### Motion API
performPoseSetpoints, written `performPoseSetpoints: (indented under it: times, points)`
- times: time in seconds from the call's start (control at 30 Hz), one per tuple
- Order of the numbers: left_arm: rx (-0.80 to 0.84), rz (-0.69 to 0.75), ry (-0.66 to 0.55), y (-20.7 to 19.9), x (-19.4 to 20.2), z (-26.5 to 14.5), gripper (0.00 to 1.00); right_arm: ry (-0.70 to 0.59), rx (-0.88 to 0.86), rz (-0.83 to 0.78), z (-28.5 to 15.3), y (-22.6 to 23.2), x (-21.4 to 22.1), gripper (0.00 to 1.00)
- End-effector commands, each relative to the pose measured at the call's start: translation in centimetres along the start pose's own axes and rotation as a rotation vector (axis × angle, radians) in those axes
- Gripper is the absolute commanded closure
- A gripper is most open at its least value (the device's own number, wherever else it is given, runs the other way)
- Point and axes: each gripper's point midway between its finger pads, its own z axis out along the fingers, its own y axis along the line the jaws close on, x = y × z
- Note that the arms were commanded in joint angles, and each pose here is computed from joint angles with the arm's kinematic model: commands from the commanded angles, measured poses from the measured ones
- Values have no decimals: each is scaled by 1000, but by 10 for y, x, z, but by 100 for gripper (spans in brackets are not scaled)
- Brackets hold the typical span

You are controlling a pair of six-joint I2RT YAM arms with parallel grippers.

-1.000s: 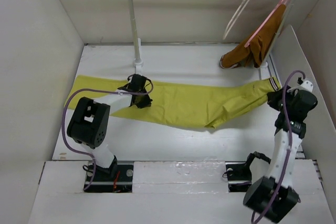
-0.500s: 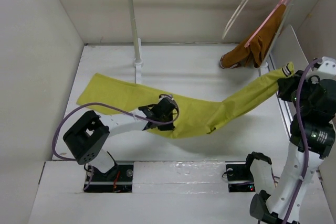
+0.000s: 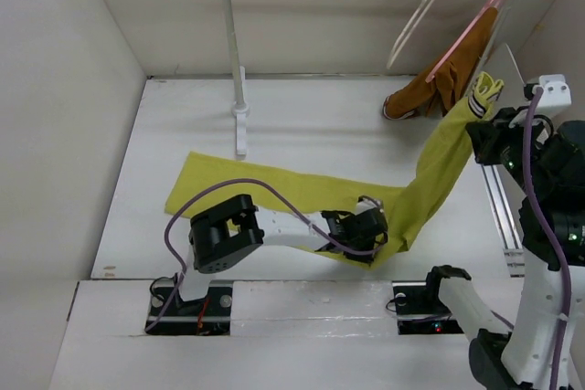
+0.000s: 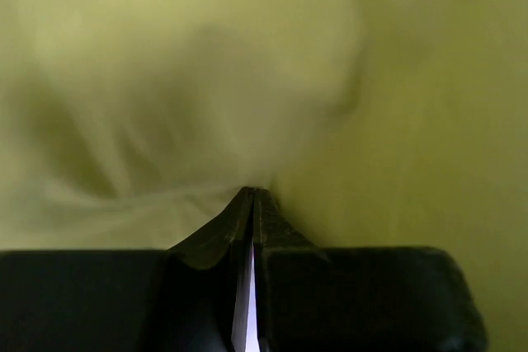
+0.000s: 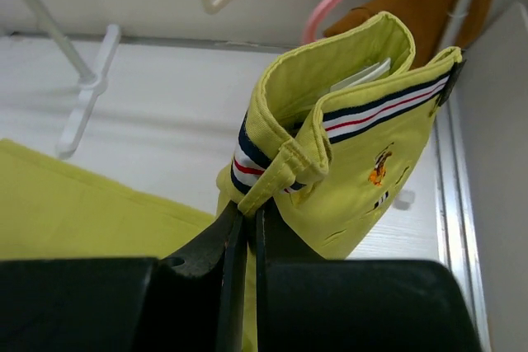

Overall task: Place the trousers on the hanger
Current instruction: Fold the trousers at the center of the board.

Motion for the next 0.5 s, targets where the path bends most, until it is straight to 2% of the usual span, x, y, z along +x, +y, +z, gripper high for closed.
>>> performPoseSetpoints:
  times: [0.0,0.03,0.07,0.13,0.17,0.23,0.33,0.4,0.43,0.47]
  points:
    - [-49,-27,-42,3,-4,-20,100,-143,-128,-66,5,26,-40,100]
    - [-88,-53,-48,22,-1,-22,100,-138,-154,-64,13,32,-43,100]
    - [-66,-94,-89,19,-11,-41,100,-138,-212,-66,17,45,-44,100]
    - [-150,-154,-185,55,-26,-61,100,-153,-271,-45,26,60,-51,100]
    - [-126,-201,-246,56,-39,-95,100,-128,-329,-37,36,76,-46,100]
    - [-211,-268,-376,97,-64,-127,100,-141,-364,-33,46,91,-51,100]
    - [-193,-402,-631,143,-113,-231,100,-131,-442,-27,60,132,-51,100]
    - [-234,-411,-739,171,-129,-277,100,-118,-501,-34,70,172,-50,100]
    - [-200,-434,-838,175,-139,-318,100,-107,-519,-42,74,187,-48,100]
    - [-252,-481,-908,198,-148,-345,98,-104,-517,-50,80,197,-48,100]
